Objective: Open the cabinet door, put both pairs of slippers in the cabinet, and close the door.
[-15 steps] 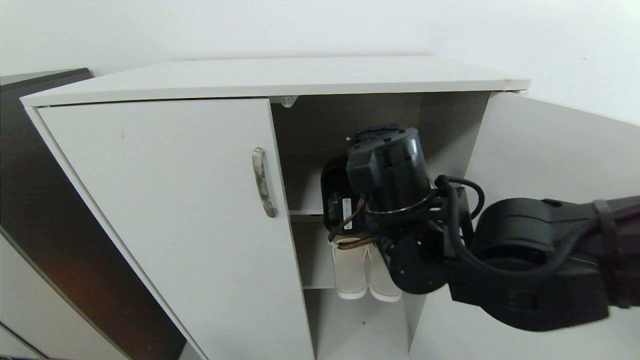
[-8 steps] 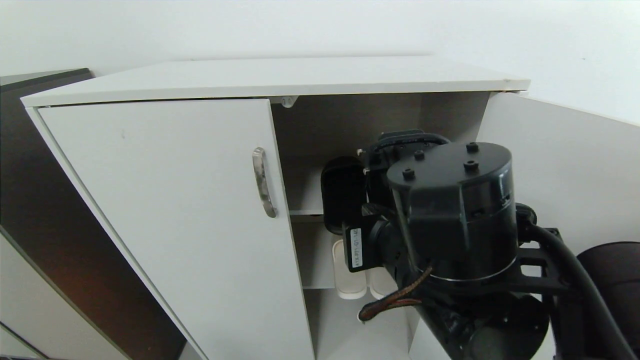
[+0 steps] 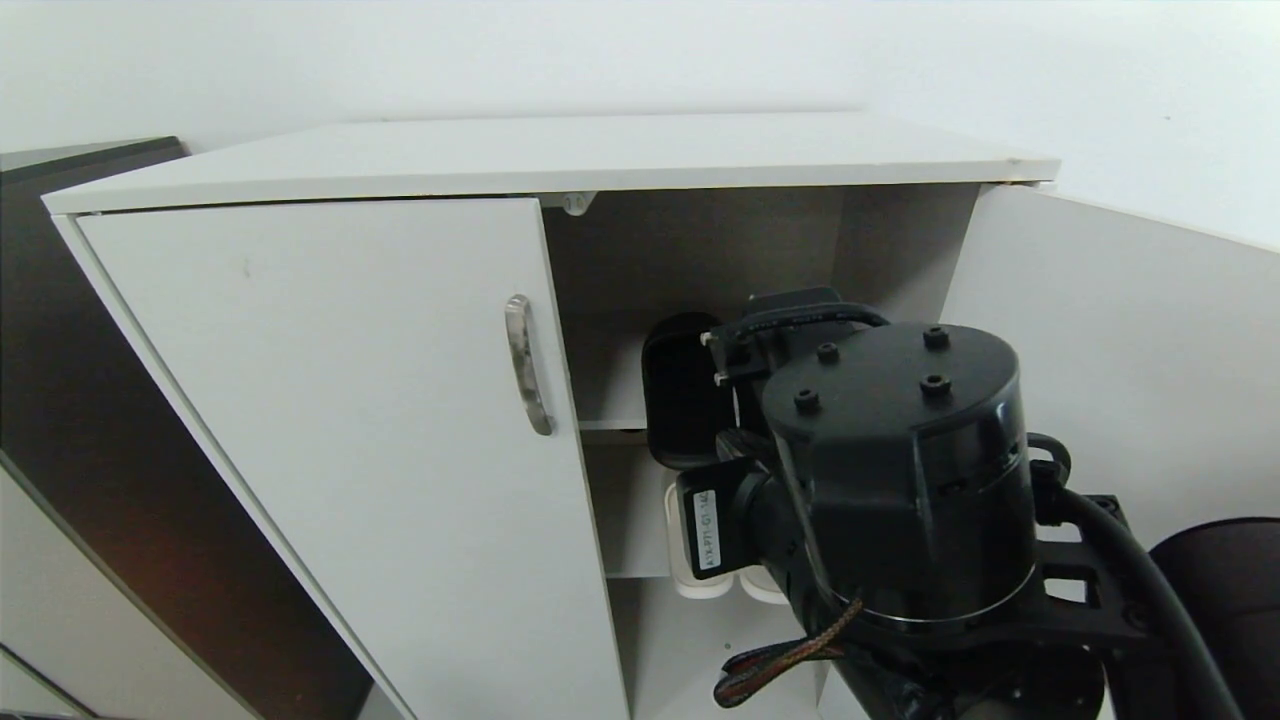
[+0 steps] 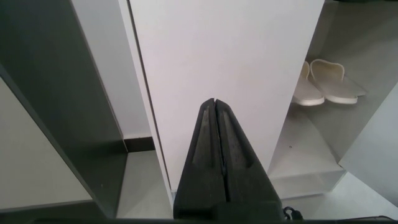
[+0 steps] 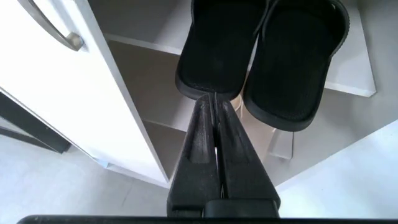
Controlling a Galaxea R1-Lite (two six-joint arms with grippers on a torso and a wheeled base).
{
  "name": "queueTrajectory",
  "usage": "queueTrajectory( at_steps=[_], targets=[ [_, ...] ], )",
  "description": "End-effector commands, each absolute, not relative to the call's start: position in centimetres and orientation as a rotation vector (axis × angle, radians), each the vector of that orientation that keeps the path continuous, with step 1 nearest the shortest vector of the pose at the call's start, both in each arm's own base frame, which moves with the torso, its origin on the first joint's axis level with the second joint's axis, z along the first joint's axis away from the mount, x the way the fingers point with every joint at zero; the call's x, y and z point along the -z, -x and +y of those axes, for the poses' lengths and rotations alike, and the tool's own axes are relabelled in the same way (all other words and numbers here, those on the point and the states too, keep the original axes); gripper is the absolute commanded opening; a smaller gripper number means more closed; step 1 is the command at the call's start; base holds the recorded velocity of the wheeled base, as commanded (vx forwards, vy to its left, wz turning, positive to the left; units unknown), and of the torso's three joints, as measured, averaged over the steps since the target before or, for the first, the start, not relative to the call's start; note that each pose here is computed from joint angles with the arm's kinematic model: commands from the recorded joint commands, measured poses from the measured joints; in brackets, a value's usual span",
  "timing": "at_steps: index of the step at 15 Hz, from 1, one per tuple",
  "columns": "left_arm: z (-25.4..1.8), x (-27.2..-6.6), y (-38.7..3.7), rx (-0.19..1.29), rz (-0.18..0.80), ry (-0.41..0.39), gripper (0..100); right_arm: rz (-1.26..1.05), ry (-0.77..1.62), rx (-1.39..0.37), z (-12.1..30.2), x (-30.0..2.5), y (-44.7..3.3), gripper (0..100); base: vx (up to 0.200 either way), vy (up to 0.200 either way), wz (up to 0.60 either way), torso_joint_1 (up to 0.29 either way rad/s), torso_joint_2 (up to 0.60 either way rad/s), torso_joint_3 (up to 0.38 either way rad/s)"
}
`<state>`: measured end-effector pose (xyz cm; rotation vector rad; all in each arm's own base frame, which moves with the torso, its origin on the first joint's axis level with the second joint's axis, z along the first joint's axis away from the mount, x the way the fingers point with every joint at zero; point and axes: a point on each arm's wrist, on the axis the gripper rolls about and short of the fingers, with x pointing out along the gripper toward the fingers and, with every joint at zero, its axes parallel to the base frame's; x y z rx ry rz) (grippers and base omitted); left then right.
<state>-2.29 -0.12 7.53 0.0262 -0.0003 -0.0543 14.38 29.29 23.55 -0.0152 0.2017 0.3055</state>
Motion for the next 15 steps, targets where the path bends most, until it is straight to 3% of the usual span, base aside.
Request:
queueTrajectory(
  at_steps=[1, 15],
  targets=[
    [-0.12, -7.53, 2.28, 0.055, 0.001, -0.026, 0, 0.203, 0.017, -0.306, 29.38, -23.47, -14.41, 0, -0.200, 0.000, 0.00, -0.007, 0.00, 0.002],
    [-0.12, -7.53, 2.28, 0.055, 0.001, -0.026, 0, 0.189, -0.004, -0.305, 29.33, -23.71, -14.44, 0, -0.200, 0.000, 0.00, 0.002, 0.00, 0.003]
  ],
)
